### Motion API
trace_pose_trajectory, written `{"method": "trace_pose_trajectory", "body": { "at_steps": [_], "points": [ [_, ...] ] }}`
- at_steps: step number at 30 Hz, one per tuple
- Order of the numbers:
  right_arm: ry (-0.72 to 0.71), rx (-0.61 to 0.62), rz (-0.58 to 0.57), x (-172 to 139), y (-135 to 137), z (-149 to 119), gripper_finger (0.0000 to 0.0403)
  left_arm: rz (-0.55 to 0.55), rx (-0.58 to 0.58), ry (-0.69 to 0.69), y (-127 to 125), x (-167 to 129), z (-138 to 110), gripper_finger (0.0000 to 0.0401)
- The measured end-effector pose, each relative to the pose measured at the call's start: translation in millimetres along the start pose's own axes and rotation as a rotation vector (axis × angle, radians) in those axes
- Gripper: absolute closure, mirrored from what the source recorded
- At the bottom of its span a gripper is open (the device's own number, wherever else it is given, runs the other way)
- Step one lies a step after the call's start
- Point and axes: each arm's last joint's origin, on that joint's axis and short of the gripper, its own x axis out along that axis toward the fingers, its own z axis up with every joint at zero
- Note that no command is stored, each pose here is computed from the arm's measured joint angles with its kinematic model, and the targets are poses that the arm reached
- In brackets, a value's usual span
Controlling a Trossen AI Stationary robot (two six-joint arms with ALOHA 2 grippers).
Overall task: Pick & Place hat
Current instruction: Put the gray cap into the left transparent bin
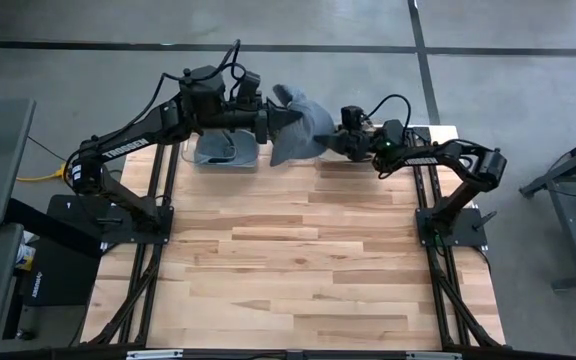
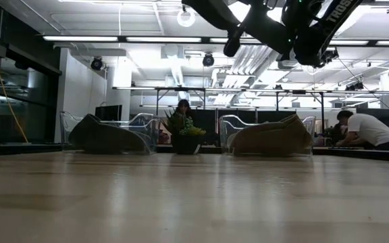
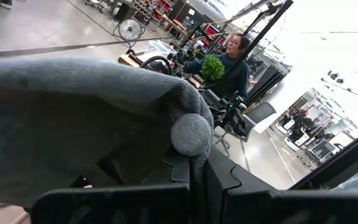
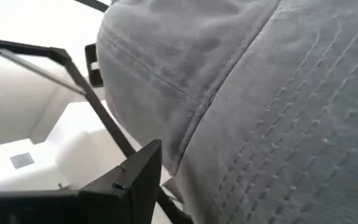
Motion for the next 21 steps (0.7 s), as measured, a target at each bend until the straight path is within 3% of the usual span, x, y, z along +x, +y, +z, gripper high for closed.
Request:
{"method": "trace_pose_trajectory", "body": {
  "at_steps": [8,14,21],
  "points": [
    [0.05,-0.011,0.025,0.2,0.9,-1.2,0.0291,0.042,-0.013,0.046,3.6,-0.3,-4.8,0.0401],
    [0.049,-0.031,0.027,-0.3,1.1,-0.4,0.0379,0.095,-0.02,0.058,6.6,-0.8,-7.4,0.0401],
    [0.077,-0.024,0.028,-5.1,-1.2,4.3,0.0395,0.127,-0.022,0.061,8.3,-1.0,-8.7,0.0401]
  ]
}}
